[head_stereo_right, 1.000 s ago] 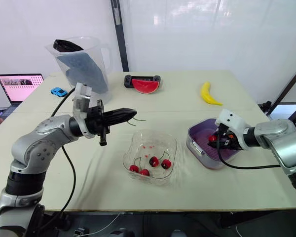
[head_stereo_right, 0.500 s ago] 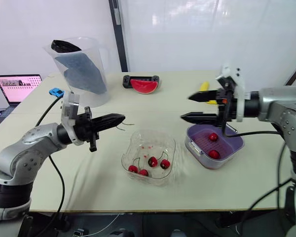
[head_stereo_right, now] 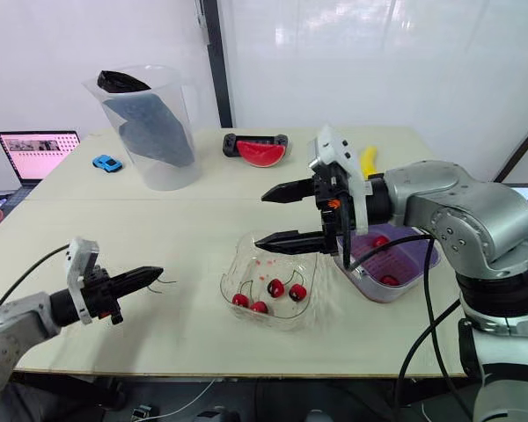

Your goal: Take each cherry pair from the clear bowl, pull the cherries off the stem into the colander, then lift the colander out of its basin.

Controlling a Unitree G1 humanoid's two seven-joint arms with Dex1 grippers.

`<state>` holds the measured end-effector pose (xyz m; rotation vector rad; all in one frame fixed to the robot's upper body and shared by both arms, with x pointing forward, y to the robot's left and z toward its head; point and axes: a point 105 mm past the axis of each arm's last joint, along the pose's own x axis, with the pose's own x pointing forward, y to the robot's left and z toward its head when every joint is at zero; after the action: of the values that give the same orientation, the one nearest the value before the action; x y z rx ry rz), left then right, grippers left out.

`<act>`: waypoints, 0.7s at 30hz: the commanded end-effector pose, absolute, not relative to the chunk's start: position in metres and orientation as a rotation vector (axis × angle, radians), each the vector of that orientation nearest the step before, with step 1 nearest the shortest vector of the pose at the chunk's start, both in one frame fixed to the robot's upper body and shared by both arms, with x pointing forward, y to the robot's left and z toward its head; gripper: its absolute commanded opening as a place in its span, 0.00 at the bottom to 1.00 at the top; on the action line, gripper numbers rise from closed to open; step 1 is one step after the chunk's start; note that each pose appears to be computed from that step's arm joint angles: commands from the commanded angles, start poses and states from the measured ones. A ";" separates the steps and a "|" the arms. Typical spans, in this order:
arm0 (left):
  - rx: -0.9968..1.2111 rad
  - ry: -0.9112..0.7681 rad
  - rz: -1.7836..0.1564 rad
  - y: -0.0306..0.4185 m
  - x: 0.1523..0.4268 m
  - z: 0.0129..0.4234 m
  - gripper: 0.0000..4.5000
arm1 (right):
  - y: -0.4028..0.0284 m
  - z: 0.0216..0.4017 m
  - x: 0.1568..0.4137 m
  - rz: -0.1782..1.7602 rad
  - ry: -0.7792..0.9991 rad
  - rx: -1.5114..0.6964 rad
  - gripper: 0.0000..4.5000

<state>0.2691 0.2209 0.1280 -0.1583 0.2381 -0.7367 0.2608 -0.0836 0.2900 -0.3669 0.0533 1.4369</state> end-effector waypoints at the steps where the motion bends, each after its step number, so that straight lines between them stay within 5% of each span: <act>1: -0.148 0.264 -0.621 0.244 0.270 0.116 0.00 | -0.089 0.307 0.254 1.441 -0.013 -0.382 0.99; 5: -0.184 0.302 -0.588 0.253 0.268 0.105 0.00 | -0.091 0.309 0.253 1.436 -0.012 -0.380 0.99; 8: -0.196 0.317 -0.566 0.260 0.268 0.101 0.20 | -0.090 0.309 0.254 1.423 -0.011 -0.382 1.00; 15: -0.177 0.267 -0.552 0.279 0.269 0.123 0.99 | -0.093 0.311 0.255 1.390 -0.017 -0.379 1.00; 21: -0.141 0.163 -0.644 0.285 0.273 0.167 0.99 | -0.106 0.316 0.256 1.352 -0.015 -0.375 1.00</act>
<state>0.2744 0.2854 0.1452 -0.1582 0.2305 -0.6006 0.2609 -0.1002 0.3038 -0.3618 0.0344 1.3645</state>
